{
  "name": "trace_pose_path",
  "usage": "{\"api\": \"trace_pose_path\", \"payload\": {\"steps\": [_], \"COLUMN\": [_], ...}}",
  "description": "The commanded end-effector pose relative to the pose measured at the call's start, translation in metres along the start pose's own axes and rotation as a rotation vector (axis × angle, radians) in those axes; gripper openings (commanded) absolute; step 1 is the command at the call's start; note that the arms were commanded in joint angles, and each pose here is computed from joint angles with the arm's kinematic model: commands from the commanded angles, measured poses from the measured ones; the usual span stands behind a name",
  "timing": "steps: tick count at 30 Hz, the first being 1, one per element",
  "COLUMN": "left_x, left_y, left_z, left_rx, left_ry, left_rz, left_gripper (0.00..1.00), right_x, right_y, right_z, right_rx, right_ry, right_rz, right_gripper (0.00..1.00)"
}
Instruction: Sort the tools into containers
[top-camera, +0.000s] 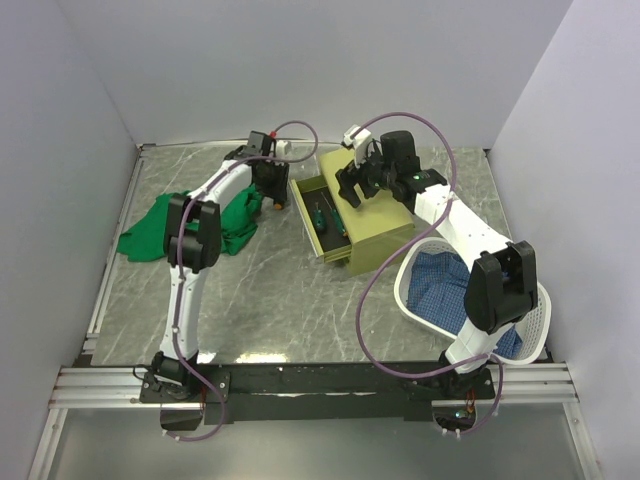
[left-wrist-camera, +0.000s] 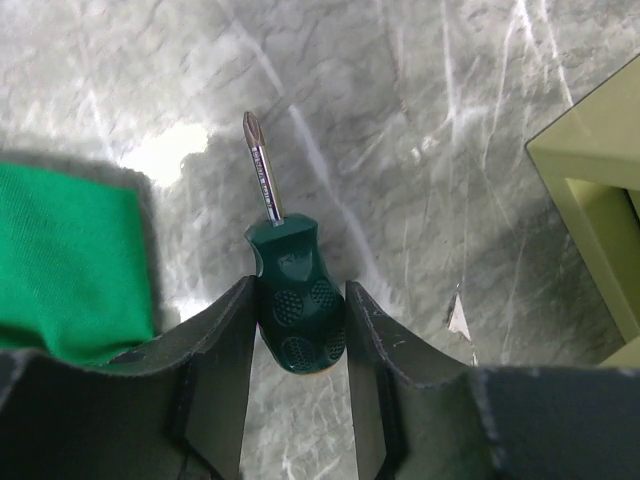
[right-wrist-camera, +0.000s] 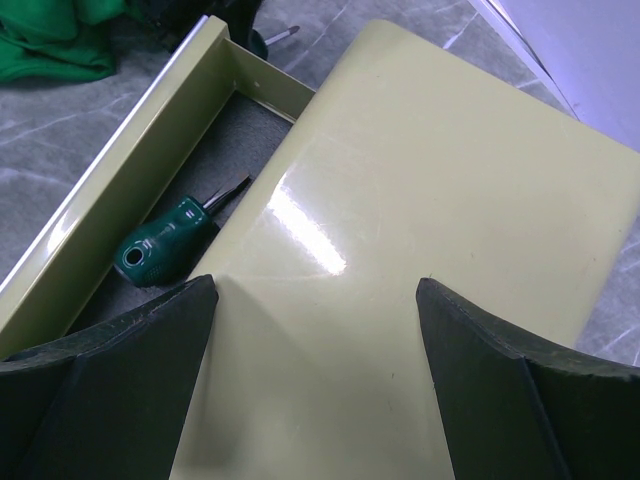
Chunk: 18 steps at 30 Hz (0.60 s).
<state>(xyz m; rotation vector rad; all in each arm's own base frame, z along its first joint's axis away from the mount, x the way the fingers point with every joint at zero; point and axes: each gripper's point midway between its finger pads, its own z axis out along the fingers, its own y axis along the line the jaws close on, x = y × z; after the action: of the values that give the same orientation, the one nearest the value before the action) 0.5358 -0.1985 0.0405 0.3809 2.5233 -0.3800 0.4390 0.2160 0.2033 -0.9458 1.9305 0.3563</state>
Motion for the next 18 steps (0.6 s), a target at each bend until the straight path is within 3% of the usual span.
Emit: {"api": "trace_pose_path", "payload": {"steps": [1, 3, 8, 12, 18], "left_x": [0.034, 0.021, -0.006, -0.032, -0.031], "left_y": [0.017, 0.011, 0.004, -0.047, -0.111], "left_z": [-0.016, -0.039, -0.111, -0.176, -0.201], "left_rx": [-0.005, 0.047, 0.085, 0.301, 0.519], "left_ry": [0.107, 0.067, -0.082, -0.225, -0.226], "left_rz": [-0.066, -0.078, -0.200, -0.204, -0.195], "left_gripper": [0.17, 0.01, 0.01, 0.01, 0.01], "right_x": [0.116, 0.115, 0.119, 0.121, 0.121], "right_y": [0.024, 0.024, 0.024, 0.026, 0.022], "right_z": [0.001, 0.001, -0.004, -0.007, -0.006], "right_rx": [-0.068, -0.064, -0.057, -0.058, -0.043], "right_ry": [0.396, 0.395, 0.405, 0.409, 0.411], "right_rz": [0.055, 0.052, 0.044, 0.041, 0.023], "right_gripper": [0.89, 0.89, 0.89, 0.89, 0.90]}}
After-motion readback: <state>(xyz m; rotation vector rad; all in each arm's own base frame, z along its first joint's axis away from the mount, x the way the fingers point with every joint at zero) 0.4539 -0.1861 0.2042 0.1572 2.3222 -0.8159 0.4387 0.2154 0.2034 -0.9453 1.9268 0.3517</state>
